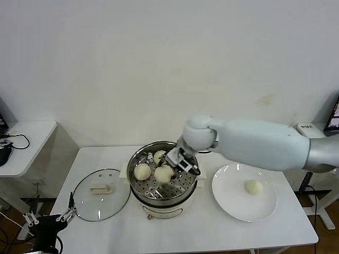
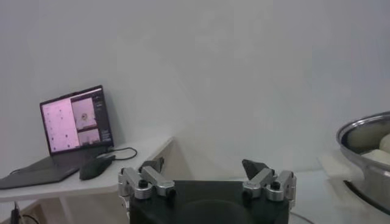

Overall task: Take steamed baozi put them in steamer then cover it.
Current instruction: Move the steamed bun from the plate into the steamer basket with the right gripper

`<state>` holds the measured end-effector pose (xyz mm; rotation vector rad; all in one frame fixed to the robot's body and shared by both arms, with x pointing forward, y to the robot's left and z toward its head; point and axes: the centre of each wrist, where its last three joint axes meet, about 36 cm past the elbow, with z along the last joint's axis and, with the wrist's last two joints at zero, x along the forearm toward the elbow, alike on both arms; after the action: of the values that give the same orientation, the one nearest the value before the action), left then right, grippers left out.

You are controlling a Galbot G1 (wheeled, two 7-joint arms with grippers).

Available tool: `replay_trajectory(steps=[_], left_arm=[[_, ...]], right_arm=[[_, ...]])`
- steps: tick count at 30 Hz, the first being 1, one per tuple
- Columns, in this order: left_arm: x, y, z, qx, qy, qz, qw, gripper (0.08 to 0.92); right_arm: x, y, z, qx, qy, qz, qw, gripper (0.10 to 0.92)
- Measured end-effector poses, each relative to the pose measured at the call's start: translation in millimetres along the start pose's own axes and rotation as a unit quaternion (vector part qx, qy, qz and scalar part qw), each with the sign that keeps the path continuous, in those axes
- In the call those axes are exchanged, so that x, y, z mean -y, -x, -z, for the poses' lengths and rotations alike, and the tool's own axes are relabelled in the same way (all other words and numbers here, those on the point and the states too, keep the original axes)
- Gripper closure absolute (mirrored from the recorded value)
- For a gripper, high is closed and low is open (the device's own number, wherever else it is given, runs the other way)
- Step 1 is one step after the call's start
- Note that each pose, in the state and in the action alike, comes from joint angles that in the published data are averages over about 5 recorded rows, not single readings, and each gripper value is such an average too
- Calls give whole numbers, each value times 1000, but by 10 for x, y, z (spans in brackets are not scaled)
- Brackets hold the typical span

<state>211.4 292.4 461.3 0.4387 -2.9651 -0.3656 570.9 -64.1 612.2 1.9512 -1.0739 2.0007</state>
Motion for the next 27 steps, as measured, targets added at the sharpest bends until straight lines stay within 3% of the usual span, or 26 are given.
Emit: replay_trajectory(steps=[21, 27], left_arm=[[-12, 19, -19, 1, -3, 4, 1000, 177], [-1, 18, -19, 1, -4, 1, 1000, 177]], right_arm=[[38, 352, 183, 11, -150, 42, 988, 403], [78, 295, 183, 14, -158, 34, 987, 312]])
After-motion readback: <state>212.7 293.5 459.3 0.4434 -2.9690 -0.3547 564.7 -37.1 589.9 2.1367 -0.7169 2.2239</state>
